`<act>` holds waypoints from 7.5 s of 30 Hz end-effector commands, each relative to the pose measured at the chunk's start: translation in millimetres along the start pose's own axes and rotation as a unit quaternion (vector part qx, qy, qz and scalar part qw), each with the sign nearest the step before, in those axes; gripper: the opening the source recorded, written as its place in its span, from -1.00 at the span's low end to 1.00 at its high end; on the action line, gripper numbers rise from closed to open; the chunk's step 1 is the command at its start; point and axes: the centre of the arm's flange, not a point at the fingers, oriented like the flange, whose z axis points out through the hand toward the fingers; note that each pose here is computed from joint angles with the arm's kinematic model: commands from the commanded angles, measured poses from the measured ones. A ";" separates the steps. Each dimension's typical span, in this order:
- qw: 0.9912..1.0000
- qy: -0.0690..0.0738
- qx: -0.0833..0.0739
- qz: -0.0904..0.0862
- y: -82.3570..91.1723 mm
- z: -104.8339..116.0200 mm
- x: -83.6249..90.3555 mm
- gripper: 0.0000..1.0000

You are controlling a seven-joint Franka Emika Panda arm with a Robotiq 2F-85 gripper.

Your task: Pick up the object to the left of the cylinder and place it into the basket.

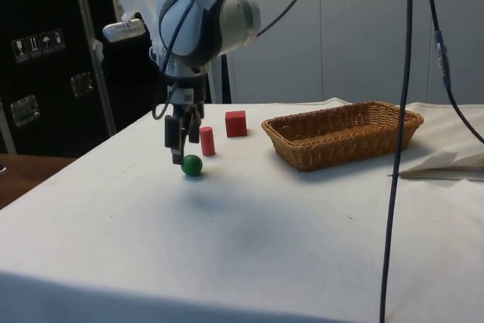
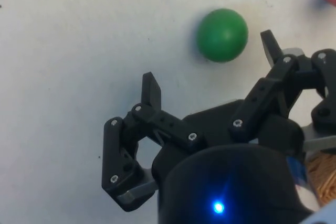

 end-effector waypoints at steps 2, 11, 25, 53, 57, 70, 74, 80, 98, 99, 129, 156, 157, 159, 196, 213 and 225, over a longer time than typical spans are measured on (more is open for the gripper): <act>1.000 0.008 0.007 -0.001 -1.4 2.7 1.4 1.00; 1.000 0.007 0.003 -0.002 0.3 14.5 1.0 1.00; 1.000 0.002 -0.001 -0.002 4.1 34.3 0.7 1.00; 1.000 -0.010 -0.010 -0.001 8.4 49.6 -0.1 1.00; 1.000 -0.009 -0.009 -0.001 8.0 49.4 -0.3 1.00; 1.000 -0.011 -0.005 -0.002 7.2 47.3 -0.5 -1.00; 1.000 -0.011 -0.005 -0.002 7.2 47.2 -0.8 -1.00; 1.000 -0.012 0.000 -0.002 0.8 44.3 1.2 -1.00; 1.000 0.000 0.017 0.004 17.6 -14.1 12.9 -1.00; 1.000 0.001 0.019 0.004 18.6 -17.8 13.0 -1.00; 0.998 0.012 0.057 0.008 42.1 -72.2 -34.7 -1.00; 0.996 0.014 0.089 -0.002 68.4 -86.6 -99.9 -1.00; 0.996 0.014 0.091 -0.002 69.9 -87.1 -102.5 -1.00; 0.995 0.013 0.098 -0.002 69.1 -87.9 -101.5 -1.00; 0.991 -0.002 0.090 -0.094 96.1 -80.5 -161.1 -1.00; 0.988 -0.021 0.076 -0.135 103.8 -74.2 -176.7 -1.00; 0.984 -0.038 0.059 -0.166 109.0 -68.1 -187.5 -1.00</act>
